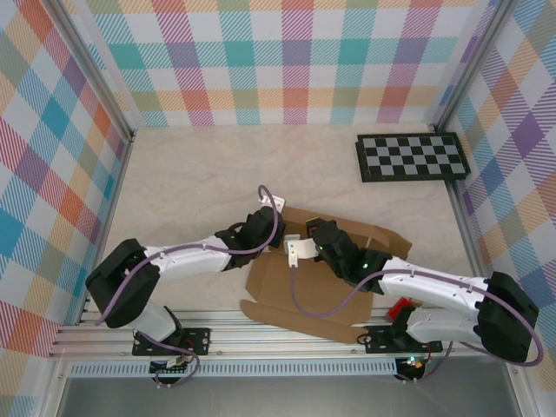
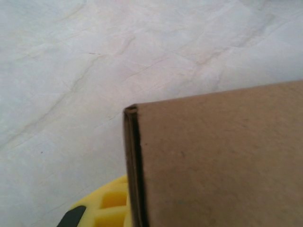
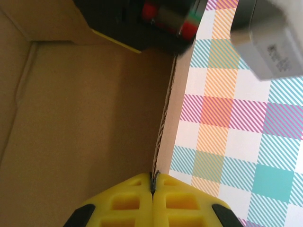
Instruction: Fold the paper box
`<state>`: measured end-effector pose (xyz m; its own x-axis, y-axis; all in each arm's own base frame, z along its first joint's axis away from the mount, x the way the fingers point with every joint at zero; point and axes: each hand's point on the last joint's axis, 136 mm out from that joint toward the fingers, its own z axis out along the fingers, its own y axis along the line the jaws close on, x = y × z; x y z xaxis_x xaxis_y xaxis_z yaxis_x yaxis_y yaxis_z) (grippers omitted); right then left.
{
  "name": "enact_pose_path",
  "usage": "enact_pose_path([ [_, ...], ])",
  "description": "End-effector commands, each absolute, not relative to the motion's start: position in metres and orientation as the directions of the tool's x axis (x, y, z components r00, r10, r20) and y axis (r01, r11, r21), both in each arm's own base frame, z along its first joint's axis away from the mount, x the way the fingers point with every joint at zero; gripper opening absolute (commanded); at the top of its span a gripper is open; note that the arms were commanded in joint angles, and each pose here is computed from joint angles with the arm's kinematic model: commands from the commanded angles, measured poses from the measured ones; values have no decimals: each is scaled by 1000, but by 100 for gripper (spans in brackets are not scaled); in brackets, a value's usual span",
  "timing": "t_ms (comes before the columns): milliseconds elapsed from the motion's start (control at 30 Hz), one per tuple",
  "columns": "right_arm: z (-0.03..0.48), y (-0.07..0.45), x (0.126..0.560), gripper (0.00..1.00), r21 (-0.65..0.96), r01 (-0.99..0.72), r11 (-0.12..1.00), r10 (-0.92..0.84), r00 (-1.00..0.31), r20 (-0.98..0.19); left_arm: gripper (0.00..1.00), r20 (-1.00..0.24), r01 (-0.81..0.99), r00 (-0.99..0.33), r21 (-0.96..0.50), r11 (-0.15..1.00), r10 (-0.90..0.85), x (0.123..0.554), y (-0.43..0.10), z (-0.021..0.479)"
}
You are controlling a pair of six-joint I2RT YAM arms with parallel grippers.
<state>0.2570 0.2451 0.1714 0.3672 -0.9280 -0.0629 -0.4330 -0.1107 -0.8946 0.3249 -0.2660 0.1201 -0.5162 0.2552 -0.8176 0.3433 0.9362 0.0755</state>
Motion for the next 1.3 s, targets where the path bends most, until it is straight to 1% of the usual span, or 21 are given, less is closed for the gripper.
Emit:
enact_pose_path([
  [0,145,233,243,0,-832,-528,-170,-935,353,-33,0,-827,241,-492,170,955,272,339,-246,128],
  [33,150,233,243,0,-835,-531,-146,-937,344,-56,0,-826,253,-485,183,950,288,339,-246,126],
  [167,164,232,233,10,-785,-616,-65,-927,328,-180,0,-833,326,-432,212,921,345,333,-249,122],
  [233,171,227,236,13,-786,-617,-20,-928,304,-214,0,-836,341,-416,221,914,357,332,-249,121],
  [333,186,223,235,21,-782,-621,52,-913,289,-289,0,-835,354,-403,235,905,374,332,-247,120],
  [433,214,228,222,29,-691,-700,181,-841,254,-477,0,-837,382,-385,241,892,390,332,-248,120],
  [533,243,233,218,34,-569,-753,329,-750,157,-642,0,-838,399,-374,242,884,398,332,-249,121],
  [633,252,240,220,39,-418,-801,428,-680,19,-733,0,-836,419,-369,242,875,407,331,-251,119],
  [667,253,241,225,43,-359,-803,475,-653,-48,-756,0,-833,421,-371,242,874,410,331,-251,118],
  [733,247,243,235,45,-234,-815,531,-608,-173,-775,0,-832,430,-368,243,870,414,331,-251,117],
  [800,237,237,248,47,-116,-808,578,-568,-295,-769,0,-833,433,-364,245,868,417,330,-251,117],
  [900,222,227,261,52,34,-784,620,-503,-430,-750,0,-833,447,-357,246,860,423,329,-249,117],
  [1000,201,227,262,53,95,-788,608,-518,-484,-705,0,-835,473,-353,230,851,422,327,-250,117],
  [1100,183,227,266,54,134,-768,626,-520,-540,-662,0,-836,505,-346,215,836,425,325,-253,118],
  [1267,171,228,272,52,164,-749,642,-509,-576,-640,0,-825,520,-353,219,826,441,325,-254,116],
])
